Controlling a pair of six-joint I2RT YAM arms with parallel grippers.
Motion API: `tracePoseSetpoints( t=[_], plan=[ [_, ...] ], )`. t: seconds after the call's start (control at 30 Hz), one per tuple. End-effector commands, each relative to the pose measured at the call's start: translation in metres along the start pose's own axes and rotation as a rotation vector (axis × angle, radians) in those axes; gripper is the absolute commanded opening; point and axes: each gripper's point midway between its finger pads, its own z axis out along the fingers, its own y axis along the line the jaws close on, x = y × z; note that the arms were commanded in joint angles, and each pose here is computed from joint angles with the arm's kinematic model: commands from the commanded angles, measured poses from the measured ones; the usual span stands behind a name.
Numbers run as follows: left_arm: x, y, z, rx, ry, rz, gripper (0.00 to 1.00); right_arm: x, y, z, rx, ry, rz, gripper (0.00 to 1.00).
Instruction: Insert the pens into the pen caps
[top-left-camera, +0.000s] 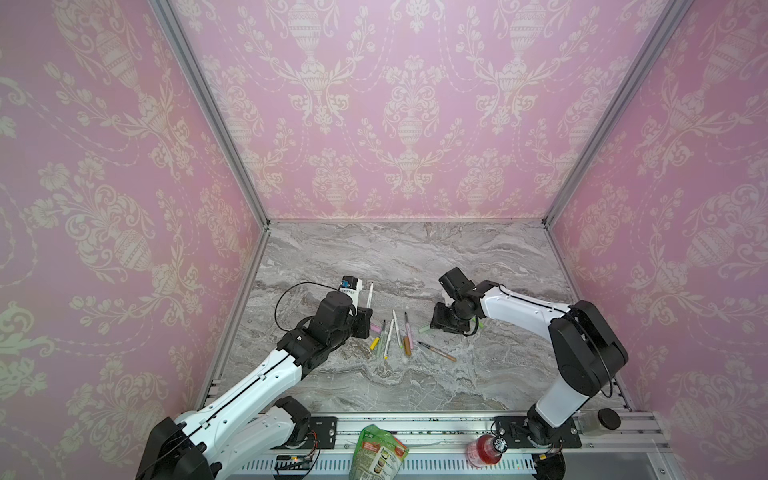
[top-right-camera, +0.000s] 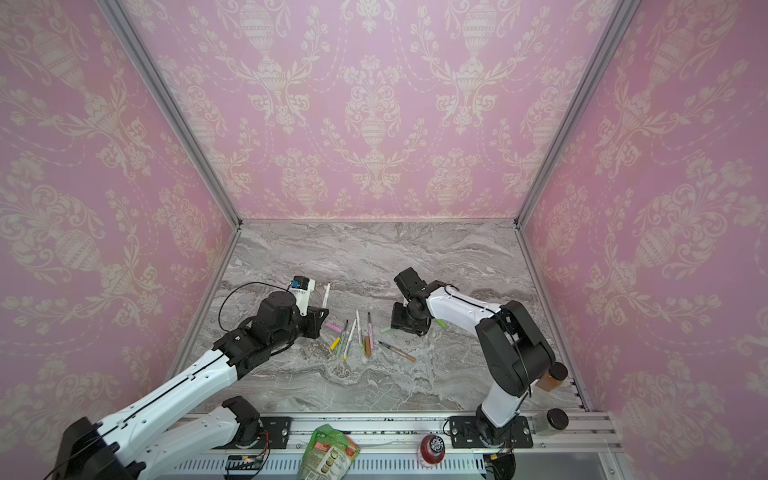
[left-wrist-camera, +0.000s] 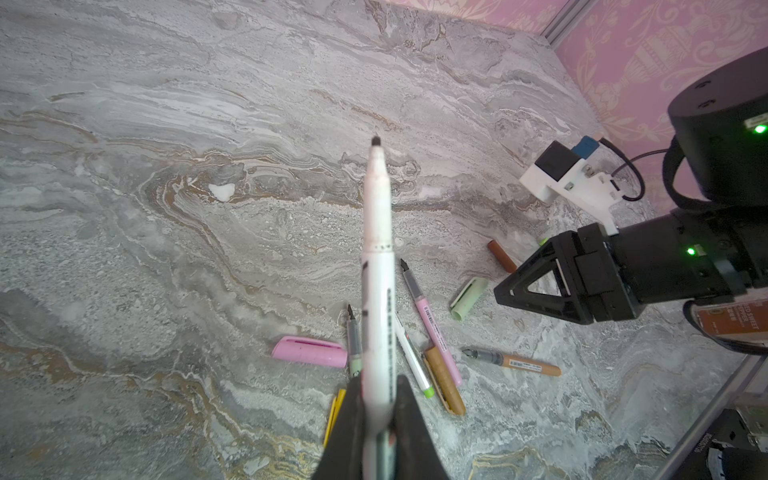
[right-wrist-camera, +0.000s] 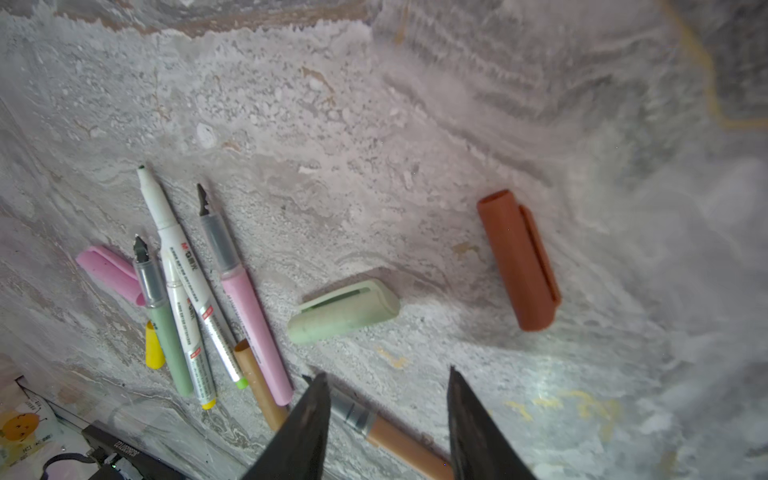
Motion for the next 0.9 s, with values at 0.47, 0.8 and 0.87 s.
tracePoseSetpoints(
  t=[0.47, 0.8, 0.87],
  plan=[
    [-0.016, -0.01, 0.0, 0.024, -0.032, 0.042, 0.0, -0.027, -0.054, 0.027, 0.064, -0.017, 0.218, 0.49],
    [-0.017, -0.009, 0.003, 0.011, -0.026, 0.063, 0.0, -0.054, -0.081, 0.021, 0.193, -0.066, 0.218, 0.5],
    [-0.017, -0.009, 0.003, 0.01, -0.024, 0.066, 0.0, -0.057, -0.088, 0.019, 0.232, -0.071, 0.207, 0.5]
  ],
)
